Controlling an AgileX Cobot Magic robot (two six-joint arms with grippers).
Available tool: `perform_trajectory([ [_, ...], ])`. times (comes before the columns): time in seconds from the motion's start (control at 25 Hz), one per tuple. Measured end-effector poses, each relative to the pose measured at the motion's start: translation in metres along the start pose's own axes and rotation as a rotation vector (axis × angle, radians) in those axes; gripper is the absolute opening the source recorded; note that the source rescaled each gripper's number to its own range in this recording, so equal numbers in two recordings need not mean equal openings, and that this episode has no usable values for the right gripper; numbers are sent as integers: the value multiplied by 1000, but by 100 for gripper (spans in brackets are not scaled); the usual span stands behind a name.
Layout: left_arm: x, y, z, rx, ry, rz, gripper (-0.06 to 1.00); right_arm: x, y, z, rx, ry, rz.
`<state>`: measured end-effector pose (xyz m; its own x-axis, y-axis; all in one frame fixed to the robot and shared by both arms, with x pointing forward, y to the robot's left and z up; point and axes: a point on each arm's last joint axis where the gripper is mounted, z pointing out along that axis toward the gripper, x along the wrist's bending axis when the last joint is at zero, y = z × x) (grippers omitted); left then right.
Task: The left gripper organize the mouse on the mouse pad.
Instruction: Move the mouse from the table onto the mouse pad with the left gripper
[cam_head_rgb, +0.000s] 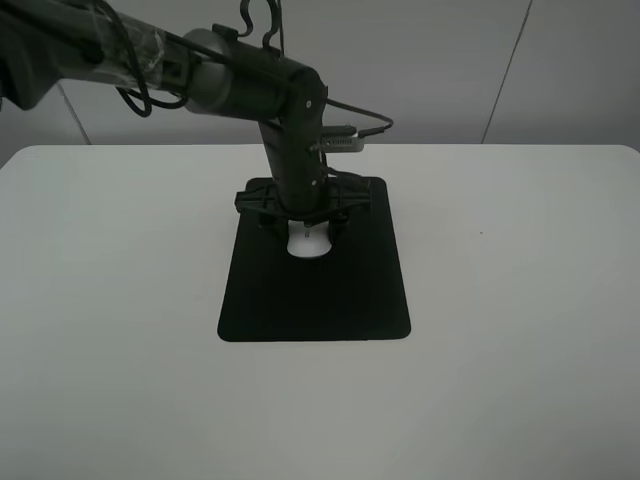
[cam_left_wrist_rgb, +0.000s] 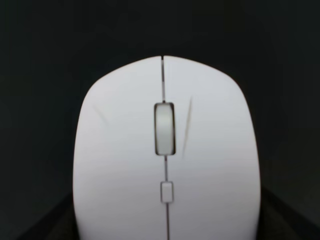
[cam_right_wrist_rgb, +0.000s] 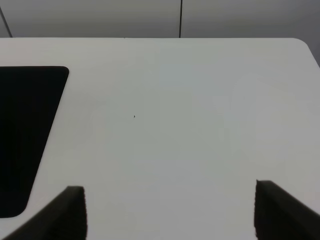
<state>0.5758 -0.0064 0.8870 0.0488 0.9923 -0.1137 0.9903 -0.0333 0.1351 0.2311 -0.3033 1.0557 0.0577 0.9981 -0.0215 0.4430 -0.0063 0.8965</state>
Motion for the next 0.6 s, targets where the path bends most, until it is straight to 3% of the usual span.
perform_trajectory([
  [0.6,-2,4,25,-57,-15,1,0,0,0,0,0,0,0],
])
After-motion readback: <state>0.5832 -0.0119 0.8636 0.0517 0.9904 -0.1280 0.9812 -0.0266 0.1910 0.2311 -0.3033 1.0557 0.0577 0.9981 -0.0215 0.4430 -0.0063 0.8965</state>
